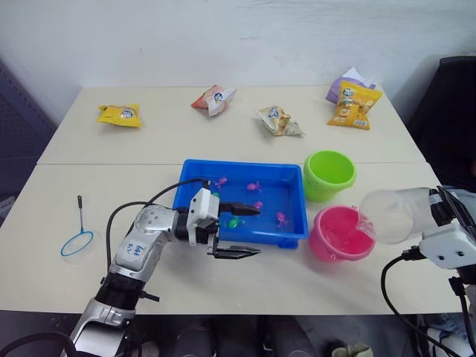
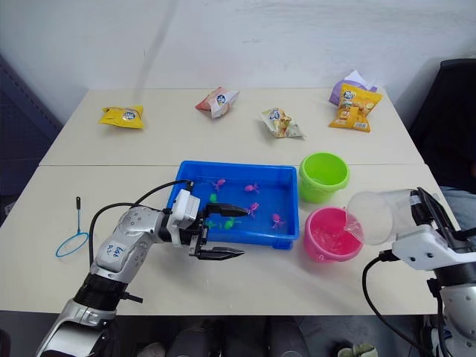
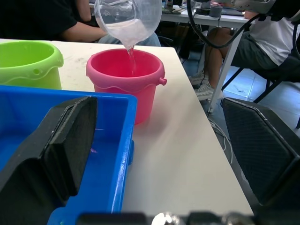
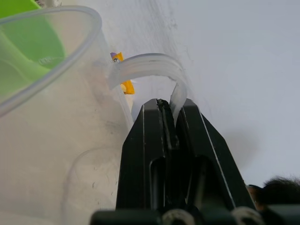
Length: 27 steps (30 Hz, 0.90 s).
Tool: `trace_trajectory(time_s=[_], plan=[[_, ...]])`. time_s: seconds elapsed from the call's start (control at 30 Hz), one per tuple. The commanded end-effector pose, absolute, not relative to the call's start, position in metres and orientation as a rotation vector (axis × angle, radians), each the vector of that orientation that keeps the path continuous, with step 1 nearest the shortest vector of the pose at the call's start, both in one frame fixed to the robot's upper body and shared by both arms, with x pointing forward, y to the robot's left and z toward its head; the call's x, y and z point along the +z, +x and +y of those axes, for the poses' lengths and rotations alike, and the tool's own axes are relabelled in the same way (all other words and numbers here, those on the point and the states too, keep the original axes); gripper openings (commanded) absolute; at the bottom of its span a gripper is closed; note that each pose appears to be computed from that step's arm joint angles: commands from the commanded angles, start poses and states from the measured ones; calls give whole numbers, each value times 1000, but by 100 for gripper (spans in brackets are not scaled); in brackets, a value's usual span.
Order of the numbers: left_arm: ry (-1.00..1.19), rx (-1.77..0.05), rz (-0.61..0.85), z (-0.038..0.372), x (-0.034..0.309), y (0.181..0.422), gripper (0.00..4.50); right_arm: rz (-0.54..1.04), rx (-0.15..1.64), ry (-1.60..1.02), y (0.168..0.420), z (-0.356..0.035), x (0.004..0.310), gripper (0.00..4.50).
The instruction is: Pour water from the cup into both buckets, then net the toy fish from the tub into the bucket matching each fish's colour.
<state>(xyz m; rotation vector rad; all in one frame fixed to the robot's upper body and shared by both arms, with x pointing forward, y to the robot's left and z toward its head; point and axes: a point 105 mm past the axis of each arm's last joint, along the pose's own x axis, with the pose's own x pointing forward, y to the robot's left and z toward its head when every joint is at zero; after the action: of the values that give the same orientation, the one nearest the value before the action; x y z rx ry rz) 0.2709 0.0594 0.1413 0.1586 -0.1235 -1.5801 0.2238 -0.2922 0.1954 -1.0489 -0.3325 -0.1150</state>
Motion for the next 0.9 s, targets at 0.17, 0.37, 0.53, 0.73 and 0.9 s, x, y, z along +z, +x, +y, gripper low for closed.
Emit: trace_trajectory(time_s=[0.17,0.37,0.53,0.73,0.9], plan=[[218,-1529,-154,72,152,280,450,-351,-161,-715,221,-302,202,6],[180,-1446,-178,86,164,289,450,-350,-190,-353,232,-313,215,6],[123,-1321,-189,96,172,304,450,-352,-143,-339,253,-310,233,6],[92,-1238,-230,99,181,312,450,-297,-126,-546,285,-314,244,6],[93,-1226,-236,99,183,312,450,-286,-117,-695,314,-306,251,6]])
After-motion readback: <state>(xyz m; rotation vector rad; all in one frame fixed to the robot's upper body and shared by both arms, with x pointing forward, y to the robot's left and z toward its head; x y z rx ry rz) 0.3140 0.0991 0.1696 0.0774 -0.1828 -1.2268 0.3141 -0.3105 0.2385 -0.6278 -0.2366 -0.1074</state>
